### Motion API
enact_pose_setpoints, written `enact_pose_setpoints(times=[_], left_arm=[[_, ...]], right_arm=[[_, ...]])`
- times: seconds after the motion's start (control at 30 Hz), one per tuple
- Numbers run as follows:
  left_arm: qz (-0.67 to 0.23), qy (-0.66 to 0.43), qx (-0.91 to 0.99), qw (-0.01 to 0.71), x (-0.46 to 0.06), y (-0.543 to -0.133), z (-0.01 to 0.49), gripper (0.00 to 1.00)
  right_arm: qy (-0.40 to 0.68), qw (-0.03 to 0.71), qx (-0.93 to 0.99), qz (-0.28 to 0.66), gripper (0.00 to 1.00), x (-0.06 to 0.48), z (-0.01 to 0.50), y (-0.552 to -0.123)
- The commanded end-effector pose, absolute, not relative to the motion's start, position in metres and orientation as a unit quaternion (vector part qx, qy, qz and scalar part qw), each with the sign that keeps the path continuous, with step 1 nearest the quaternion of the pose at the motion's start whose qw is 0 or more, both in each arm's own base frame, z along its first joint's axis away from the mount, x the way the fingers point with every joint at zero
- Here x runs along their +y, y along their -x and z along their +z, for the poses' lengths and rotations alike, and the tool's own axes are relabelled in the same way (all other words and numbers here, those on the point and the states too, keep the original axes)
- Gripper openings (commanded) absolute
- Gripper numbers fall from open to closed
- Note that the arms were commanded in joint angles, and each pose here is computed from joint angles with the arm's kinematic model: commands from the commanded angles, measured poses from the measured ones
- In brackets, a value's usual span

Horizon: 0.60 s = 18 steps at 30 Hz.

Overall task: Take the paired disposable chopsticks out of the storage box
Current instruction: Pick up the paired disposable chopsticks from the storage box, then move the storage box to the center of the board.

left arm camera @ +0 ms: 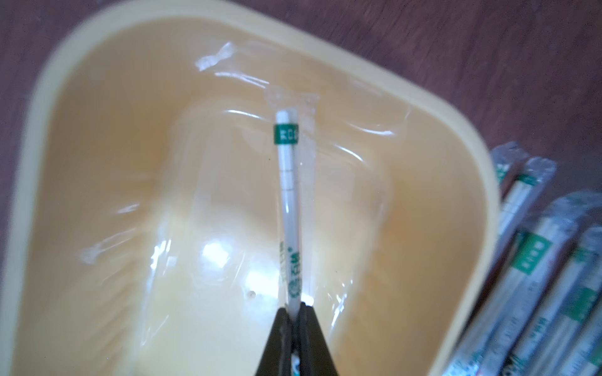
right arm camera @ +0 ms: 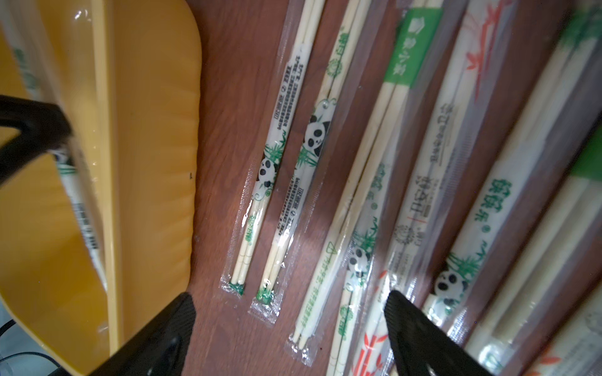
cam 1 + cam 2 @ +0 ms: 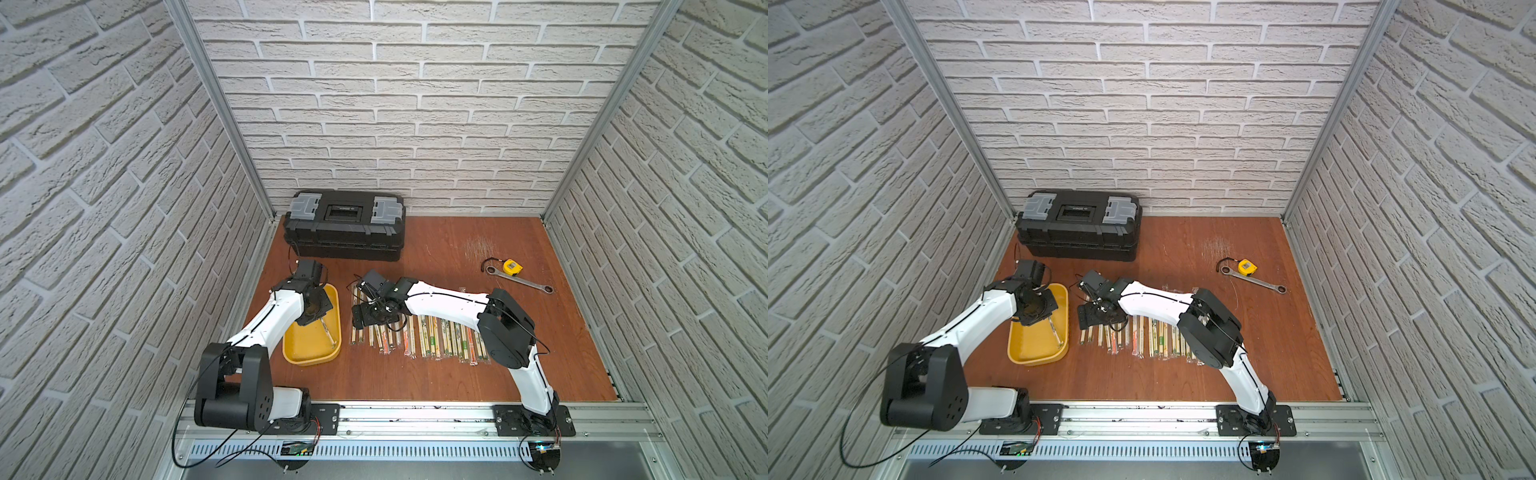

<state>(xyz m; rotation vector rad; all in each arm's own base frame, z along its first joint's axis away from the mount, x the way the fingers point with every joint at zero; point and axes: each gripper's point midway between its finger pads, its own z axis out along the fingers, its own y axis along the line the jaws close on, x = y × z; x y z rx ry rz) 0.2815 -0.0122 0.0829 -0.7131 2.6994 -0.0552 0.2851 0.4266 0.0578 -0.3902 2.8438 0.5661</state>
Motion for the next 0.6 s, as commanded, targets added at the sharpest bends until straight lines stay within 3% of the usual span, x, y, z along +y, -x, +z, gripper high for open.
enact_pose_setpoints(times=[0.0, 0.43, 0.57], left_arm=[[-0.006, 0.247, 0.95, 0.191, -0.001, -0.277, 0.109, 0.0], [-0.048, 0.213, 0.942, 0.255, -0.011, -0.287, 0.173, 0.0], [-0.065, 0.201, 0.941, 0.264, -0.016, -0.293, 0.18, 0.0]], right_arm=[[0.139, 0.103, 0.964, 0.201, 0.92, 0.442, 0.06, -0.279], [0.173, 0.091, 0.95, 0.243, 0.92, 0.507, 0.064, -0.265], [0.176, 0.1, 0.949, 0.242, 0.92, 0.506, 0.076, -0.265]])
